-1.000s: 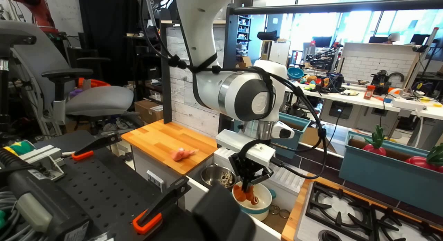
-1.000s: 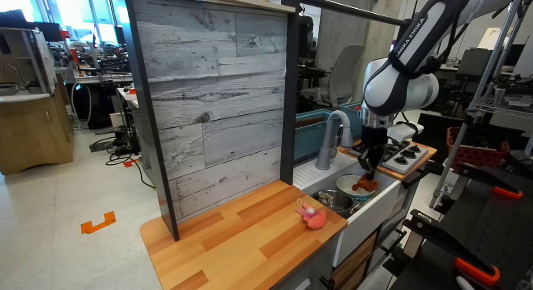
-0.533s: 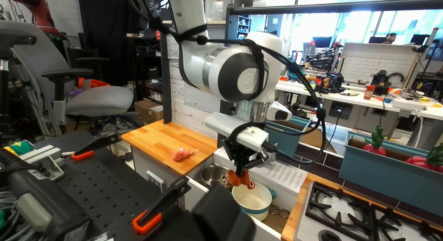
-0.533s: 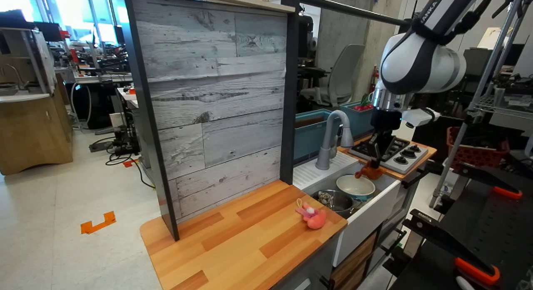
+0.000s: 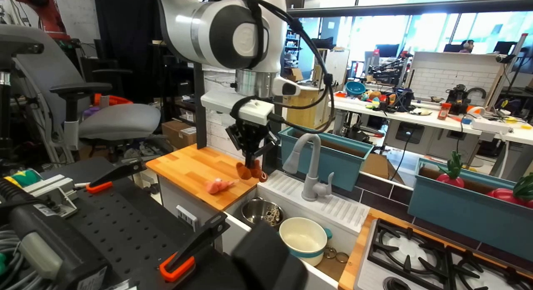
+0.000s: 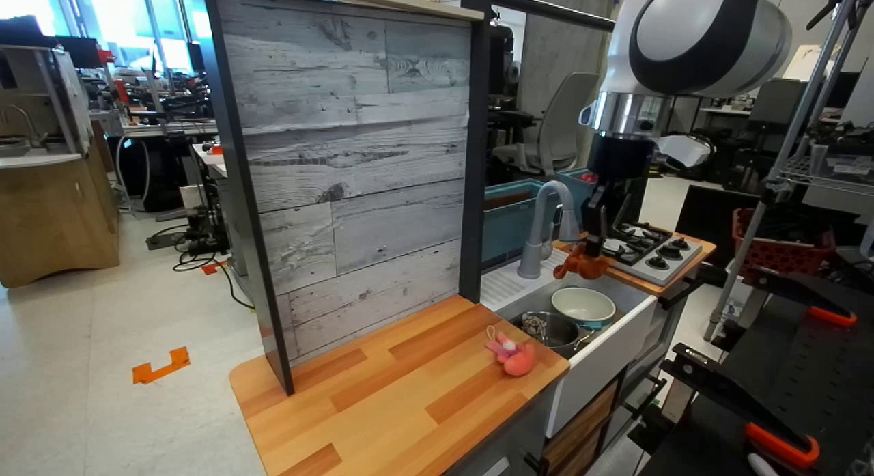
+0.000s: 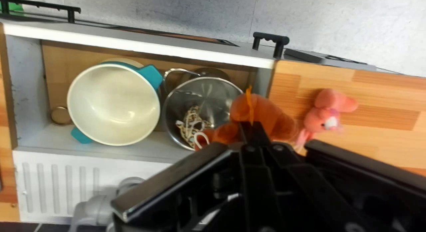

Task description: Remove the doll from the white pot

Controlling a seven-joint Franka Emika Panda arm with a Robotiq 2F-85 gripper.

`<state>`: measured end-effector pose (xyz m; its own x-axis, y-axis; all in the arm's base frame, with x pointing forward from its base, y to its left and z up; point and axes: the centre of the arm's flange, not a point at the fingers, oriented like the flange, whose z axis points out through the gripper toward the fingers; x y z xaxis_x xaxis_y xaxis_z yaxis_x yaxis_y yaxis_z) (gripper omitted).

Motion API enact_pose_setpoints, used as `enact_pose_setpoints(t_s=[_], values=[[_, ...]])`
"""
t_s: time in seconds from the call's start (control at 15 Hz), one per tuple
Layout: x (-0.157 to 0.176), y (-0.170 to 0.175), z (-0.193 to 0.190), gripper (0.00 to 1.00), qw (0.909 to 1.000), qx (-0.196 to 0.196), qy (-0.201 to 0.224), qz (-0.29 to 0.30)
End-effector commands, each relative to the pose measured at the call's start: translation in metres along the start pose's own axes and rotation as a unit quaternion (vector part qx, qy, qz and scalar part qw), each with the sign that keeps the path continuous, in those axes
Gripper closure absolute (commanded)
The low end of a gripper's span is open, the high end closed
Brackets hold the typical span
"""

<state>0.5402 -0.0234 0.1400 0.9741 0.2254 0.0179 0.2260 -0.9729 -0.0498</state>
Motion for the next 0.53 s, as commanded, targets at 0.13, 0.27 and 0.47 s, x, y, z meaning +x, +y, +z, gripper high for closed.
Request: enact_pose_setpoints(t_s=[0.13,0.27,0.47], values=[[0.028,-0.087,-0.019,1.00,0.9984,0.002,0.008,-0.056],[0.046,-0.111,-0.017,1.00,0.9968,0.001,0.005,-0.080],[0.084,-0.142,-0.015,1.00,0.9945,0.008,-0.012,-0.103]])
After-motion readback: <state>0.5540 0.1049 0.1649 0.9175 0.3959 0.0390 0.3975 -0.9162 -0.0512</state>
